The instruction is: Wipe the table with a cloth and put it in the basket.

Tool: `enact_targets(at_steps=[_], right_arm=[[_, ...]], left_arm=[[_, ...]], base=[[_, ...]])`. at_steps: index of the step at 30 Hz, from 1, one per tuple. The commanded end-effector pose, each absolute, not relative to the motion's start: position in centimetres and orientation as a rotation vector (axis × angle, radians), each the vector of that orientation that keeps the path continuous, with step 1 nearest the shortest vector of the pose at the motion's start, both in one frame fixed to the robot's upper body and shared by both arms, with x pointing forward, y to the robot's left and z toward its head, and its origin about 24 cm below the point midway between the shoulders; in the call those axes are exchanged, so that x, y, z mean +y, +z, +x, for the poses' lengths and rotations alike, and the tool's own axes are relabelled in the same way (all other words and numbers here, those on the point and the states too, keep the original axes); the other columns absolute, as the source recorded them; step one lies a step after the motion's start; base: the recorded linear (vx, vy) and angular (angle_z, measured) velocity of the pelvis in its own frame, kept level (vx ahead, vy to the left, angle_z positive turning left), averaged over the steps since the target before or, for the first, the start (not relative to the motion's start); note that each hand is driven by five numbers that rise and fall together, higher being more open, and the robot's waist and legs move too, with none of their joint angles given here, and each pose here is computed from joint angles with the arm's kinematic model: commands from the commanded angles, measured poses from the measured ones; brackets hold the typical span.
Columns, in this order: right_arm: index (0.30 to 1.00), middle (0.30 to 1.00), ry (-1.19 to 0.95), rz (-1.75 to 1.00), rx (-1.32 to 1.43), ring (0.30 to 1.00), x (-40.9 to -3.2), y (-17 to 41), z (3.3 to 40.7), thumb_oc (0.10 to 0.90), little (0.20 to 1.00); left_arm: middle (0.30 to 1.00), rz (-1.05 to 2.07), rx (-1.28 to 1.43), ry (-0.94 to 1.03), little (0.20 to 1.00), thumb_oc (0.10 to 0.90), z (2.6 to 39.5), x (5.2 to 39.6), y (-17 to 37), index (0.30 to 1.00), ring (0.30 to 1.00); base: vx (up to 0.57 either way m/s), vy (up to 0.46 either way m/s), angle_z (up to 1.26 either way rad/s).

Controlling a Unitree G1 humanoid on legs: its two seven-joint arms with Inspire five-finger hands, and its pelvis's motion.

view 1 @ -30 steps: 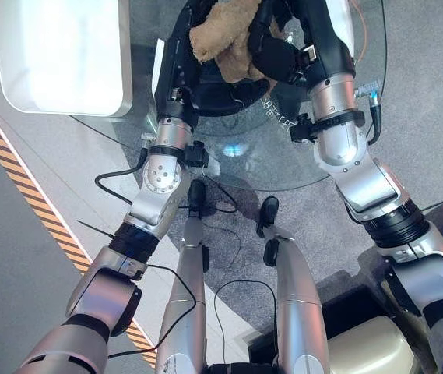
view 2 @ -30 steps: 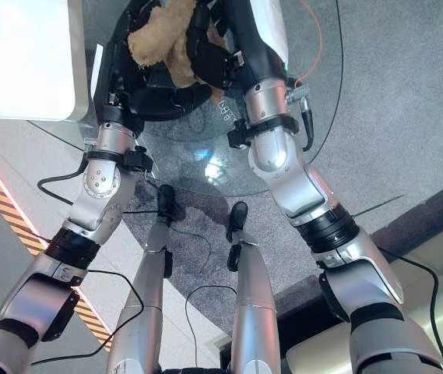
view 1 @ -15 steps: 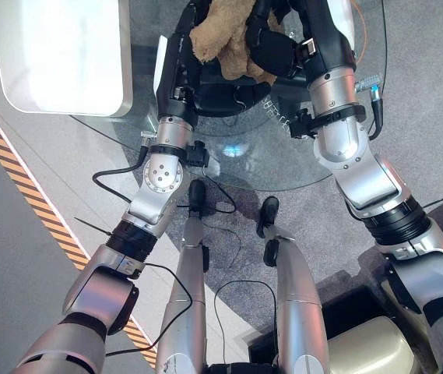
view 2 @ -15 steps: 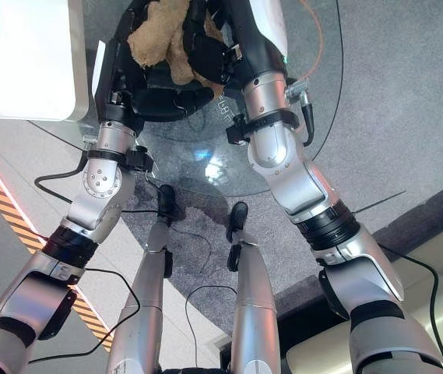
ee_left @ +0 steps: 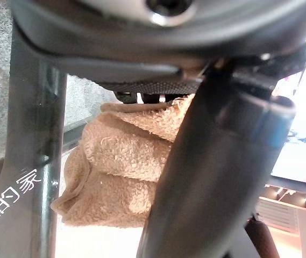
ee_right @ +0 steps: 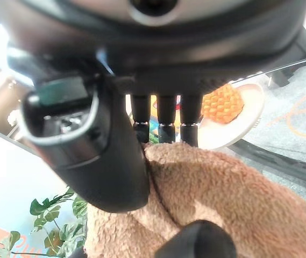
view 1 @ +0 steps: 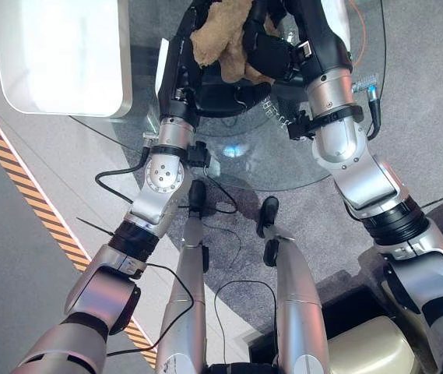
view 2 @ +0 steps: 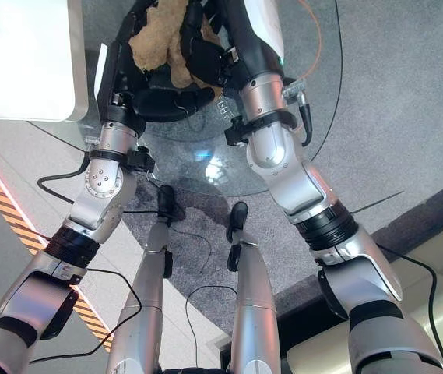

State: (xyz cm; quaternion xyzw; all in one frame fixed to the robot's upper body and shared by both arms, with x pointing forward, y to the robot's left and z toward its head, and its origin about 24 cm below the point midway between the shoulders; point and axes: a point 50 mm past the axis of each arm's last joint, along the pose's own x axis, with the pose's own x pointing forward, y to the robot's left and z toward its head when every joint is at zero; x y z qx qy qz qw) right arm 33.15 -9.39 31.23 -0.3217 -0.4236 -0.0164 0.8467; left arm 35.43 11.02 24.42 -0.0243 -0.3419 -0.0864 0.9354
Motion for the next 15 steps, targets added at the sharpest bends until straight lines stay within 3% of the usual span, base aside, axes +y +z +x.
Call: enact_targets(at_steps=[1, 15], right_arm=[[0.300, 0.300, 0.072, -0.511, -1.467, 0.300, -5.12, 39.51, 24.24, 0.100, 0.200], [0.300, 0.300, 0.083, -0.511, -1.469, 0.300, -4.75, 39.41, 24.24, 0.100, 0.200]], left_arm=[[0.300, -0.060, -0.973, -0.357, 0.200, 0.100, 33.04, 7.11, 30.42, 0.300, 0.300], [0.300, -0.121, -0.953, -0.410, 0.200, 0.100, 33.09, 6.64, 30.28, 0.300, 0.300]], base=[[0.00, 0.000, 0.00], [0.00, 0.000, 0.00]])
